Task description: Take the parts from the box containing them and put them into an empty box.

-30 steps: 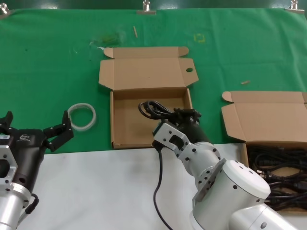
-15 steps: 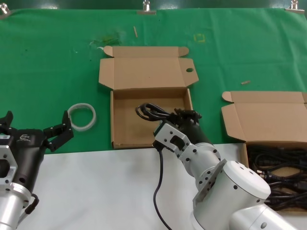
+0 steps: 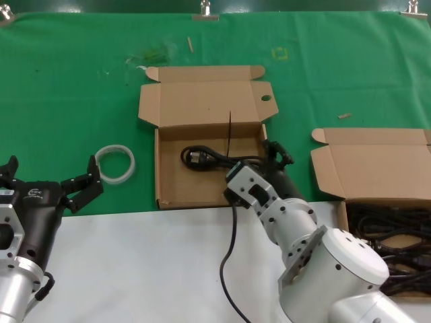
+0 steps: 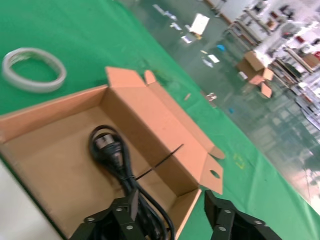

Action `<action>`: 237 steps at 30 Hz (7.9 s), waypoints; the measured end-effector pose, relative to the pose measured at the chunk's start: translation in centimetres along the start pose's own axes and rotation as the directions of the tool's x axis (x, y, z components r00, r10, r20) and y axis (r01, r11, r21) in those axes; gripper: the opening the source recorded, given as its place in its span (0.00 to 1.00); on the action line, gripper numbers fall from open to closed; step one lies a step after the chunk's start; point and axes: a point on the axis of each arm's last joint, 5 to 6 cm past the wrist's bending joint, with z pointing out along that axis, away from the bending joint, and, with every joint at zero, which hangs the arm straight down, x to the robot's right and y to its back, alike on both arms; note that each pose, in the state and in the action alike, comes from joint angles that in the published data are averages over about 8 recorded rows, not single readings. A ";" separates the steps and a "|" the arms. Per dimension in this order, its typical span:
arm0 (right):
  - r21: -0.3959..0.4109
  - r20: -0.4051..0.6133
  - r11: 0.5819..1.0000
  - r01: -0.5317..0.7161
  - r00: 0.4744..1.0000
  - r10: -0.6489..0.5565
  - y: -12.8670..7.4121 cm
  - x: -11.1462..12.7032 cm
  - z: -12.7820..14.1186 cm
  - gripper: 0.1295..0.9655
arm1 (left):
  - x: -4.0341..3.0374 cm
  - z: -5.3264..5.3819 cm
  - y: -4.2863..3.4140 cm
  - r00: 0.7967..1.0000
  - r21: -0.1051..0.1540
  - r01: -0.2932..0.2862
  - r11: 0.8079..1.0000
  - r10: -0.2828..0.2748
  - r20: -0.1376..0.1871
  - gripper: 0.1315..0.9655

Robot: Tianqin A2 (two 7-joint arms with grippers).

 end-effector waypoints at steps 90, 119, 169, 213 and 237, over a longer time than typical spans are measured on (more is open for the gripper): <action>0.352 -0.081 0.644 -0.679 0.663 0.744 12.9 6.6 -6.8 1.00 | 0.00 0.0 0.00 1.000 0.000 0.000 1.000 0.000 0.000 1.00; 0.352 -0.081 0.644 -0.679 0.663 0.744 12.9 6.6 -6.8 1.00 | 0.00 0.0 0.00 1.000 0.000 0.000 1.000 0.000 0.000 1.00; 0.352 -0.081 0.644 -0.679 0.663 0.744 12.9 6.6 -6.8 1.00 | 0.00 0.0 0.00 1.000 0.000 0.000 1.000 0.000 0.000 1.00; 0.352 -0.081 0.644 -0.679 0.663 0.744 12.9 6.6 -6.8 1.00 | 0.00 0.0 0.00 1.000 0.000 0.000 1.000 0.000 0.000 1.00; 0.352 -0.081 0.644 -0.679 0.663 0.744 12.9 6.6 -6.8 1.00 | 0.00 0.0 0.00 1.000 0.000 0.000 1.000 0.000 0.000 1.00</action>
